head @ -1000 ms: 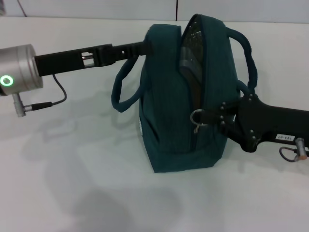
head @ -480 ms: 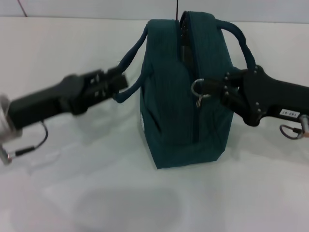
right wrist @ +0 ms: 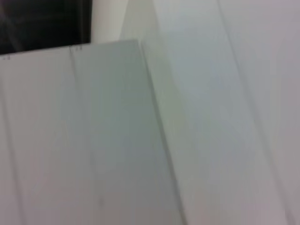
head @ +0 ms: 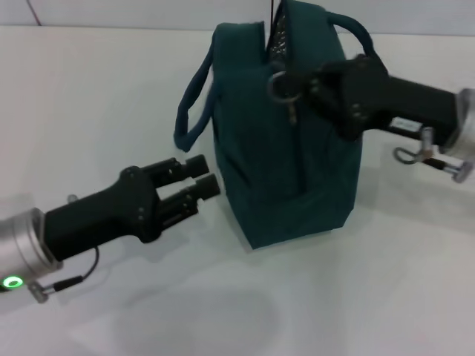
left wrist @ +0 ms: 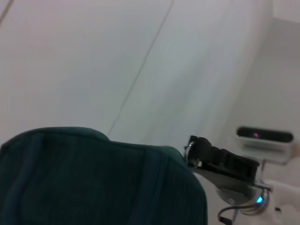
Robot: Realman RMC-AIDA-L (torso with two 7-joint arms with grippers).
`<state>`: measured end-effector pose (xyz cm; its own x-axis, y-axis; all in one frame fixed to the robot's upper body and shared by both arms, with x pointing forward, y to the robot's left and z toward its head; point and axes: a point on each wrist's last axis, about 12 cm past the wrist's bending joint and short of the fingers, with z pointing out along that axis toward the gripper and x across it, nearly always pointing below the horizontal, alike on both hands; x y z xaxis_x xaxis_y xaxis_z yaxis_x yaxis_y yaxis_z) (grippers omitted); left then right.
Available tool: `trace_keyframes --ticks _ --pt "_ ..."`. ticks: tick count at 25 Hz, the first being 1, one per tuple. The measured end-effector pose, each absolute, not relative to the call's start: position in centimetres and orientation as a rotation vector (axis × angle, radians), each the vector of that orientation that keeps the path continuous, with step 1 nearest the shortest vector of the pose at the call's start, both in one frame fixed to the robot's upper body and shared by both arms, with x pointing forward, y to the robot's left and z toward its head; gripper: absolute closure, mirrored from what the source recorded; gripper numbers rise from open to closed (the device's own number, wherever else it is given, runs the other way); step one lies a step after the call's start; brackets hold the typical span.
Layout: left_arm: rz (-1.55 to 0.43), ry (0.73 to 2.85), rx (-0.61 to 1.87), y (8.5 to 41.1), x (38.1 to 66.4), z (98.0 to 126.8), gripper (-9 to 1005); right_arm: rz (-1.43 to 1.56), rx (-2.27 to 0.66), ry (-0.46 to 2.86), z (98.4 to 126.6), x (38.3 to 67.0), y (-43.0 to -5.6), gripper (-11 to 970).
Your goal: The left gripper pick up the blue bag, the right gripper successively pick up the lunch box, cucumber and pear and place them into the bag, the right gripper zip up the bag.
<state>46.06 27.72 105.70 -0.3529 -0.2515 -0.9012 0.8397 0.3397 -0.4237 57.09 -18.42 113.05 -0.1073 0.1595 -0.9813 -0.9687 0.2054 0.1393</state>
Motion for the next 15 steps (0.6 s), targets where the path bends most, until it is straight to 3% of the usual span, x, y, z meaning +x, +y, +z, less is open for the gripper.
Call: trace_keyframes --ticks 15 --pt "-1.225 1.552 0.586 25.0 46.8 103.9 548 1.180 -0.953 1.282 113.2 57.8 -16.1 945"
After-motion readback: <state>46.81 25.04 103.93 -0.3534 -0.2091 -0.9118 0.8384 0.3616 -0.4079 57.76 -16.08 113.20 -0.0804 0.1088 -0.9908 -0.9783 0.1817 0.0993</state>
